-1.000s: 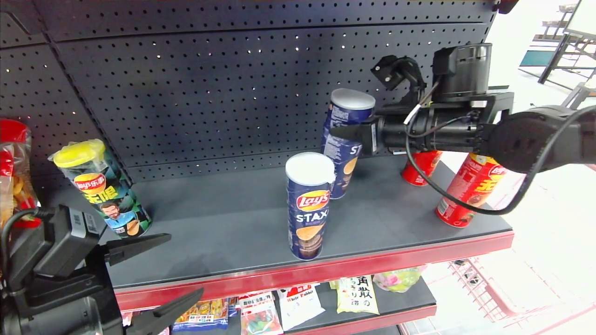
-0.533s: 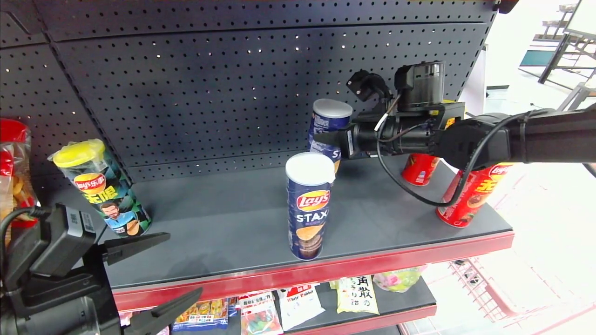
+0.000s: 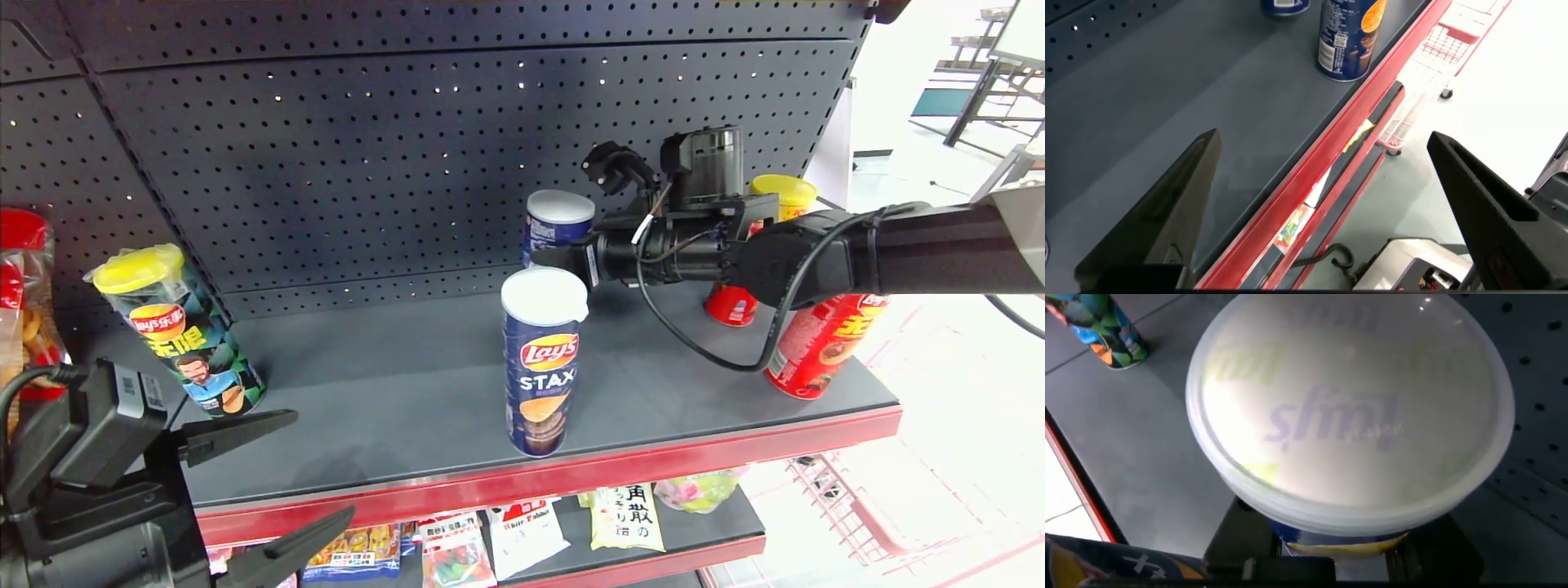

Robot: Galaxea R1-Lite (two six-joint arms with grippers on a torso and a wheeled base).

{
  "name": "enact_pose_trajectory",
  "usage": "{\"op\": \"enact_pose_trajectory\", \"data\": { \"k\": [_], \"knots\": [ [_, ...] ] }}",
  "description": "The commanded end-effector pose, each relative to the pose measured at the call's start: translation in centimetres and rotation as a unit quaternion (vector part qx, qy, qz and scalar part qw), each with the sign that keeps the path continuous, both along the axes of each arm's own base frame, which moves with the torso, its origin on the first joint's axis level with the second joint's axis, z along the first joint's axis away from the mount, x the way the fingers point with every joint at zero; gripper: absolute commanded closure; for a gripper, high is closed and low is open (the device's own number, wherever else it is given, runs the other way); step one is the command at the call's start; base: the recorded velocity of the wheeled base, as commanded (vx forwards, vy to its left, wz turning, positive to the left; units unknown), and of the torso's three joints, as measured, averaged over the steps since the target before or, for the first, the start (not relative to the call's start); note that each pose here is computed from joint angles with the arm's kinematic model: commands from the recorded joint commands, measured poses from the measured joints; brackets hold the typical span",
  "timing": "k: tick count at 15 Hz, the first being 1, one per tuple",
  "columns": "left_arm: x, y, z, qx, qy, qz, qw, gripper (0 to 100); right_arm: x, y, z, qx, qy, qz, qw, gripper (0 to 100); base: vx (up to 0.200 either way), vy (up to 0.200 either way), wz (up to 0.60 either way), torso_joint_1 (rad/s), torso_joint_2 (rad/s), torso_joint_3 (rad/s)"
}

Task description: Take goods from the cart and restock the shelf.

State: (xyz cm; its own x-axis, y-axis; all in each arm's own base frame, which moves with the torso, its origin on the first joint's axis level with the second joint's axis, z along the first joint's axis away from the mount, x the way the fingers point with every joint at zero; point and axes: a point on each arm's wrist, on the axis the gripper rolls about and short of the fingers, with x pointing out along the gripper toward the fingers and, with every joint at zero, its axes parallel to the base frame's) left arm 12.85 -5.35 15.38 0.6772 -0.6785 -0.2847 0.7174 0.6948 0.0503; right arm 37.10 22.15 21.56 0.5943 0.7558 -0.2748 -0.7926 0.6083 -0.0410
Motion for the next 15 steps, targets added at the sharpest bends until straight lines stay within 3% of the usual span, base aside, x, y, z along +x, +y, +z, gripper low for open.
{"op": "enact_pose_trajectory", "data": {
  "k": [1,6,7,15],
  "knots": [
    [0.0,0.0,0.0,0.000,-0.001,0.000,1.0000,0,0.0,0.0,-0.1,-0.002,0.000,0.001,1.000,100,0.000,0.000,0.00,0.000,0.00,0.000],
    [0.0,0.0,0.0,0.000,0.001,-0.001,1.0000,0,0.0,0.3,-0.5,-0.005,0.002,0.004,1.000,100,0.000,0.000,0.00,0.000,0.00,0.000],
    [0.0,0.0,0.0,0.000,0.001,0.000,1.0000,0,0.0,0.4,-0.6,-0.006,0.003,0.005,1.000,0,0.000,0.000,0.00,0.000,0.00,0.000],
    [0.1,0.0,-0.2,0.002,0.004,0.000,1.0000,0,-1.9,-0.6,0.7,-0.006,-0.001,0.000,1.000,0,0.000,0.000,0.00,0.000,0.00,0.000]
  ]
}}
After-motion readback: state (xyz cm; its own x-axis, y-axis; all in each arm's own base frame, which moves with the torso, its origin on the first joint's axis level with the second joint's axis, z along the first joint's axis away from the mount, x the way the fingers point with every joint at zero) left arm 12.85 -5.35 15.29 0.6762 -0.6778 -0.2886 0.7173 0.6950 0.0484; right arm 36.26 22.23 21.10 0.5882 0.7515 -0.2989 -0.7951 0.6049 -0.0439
